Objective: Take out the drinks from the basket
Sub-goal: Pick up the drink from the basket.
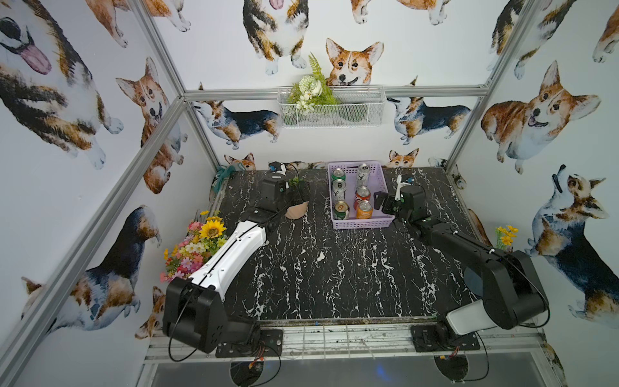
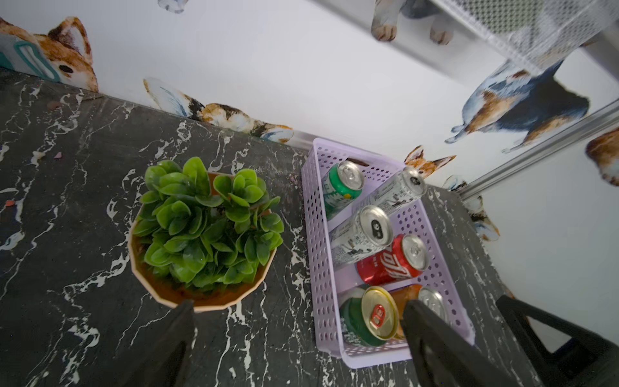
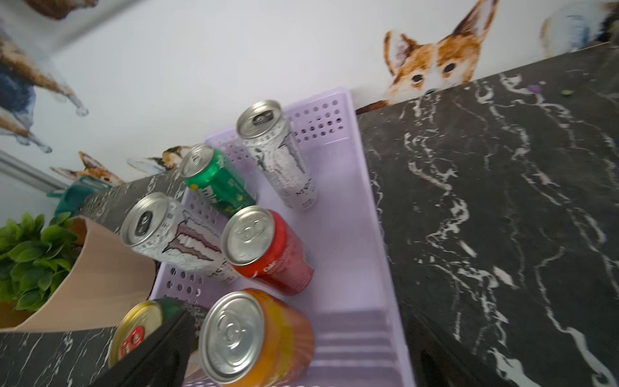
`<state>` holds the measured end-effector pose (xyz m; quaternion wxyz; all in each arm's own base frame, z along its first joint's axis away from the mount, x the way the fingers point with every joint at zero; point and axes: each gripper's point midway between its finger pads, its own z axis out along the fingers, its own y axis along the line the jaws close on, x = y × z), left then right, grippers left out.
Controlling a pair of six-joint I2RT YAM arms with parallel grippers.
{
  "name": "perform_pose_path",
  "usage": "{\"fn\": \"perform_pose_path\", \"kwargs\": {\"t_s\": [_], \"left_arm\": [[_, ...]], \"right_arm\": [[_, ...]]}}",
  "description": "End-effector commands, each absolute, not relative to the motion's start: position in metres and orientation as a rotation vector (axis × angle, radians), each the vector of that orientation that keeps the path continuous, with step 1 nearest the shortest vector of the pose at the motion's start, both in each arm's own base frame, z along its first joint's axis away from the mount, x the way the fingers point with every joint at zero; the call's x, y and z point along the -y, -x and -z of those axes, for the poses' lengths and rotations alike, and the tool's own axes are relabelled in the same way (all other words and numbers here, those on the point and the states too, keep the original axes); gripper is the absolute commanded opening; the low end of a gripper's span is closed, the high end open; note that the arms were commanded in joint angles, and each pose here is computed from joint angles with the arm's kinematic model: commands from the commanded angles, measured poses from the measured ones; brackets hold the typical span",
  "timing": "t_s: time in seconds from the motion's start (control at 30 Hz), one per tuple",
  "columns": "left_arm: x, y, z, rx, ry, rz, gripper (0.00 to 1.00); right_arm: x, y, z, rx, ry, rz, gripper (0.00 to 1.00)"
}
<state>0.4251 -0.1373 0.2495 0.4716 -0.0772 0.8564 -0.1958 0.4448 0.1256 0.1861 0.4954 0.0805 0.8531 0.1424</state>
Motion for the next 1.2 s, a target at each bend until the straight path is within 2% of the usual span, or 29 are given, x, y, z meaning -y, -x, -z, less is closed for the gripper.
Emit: {"fn": "perform_pose_path", "kwargs": {"t_s": [0.0,0.37,0.63,1.17], "left_arm": [[0.141,-0.416,-0.236,-2.181,0.125,0.458,1.0],[0.133,-0.389,-0.215,-2.142,0.168,0.487,1.0],[0.136,-0.372,-0.223,-2.135,0.133,0.493,1.0],[0.132,-0.369,-0.219,-2.156,0.095,0.429,1.0]], "right_arm": [[-0.139,-0.446,-0.166,-2.184,-0.153,-0.3,0.93],[-0.166,-0.465,-0.153,-2.192,-0.11,-0.274,0.93],[-0.181,-0.471,-0.134,-2.253,-0.077,-0.313,0.95],[-0.181,-0.478,-0.088,-2.326,-0.067,-0.215,0.89]]}}
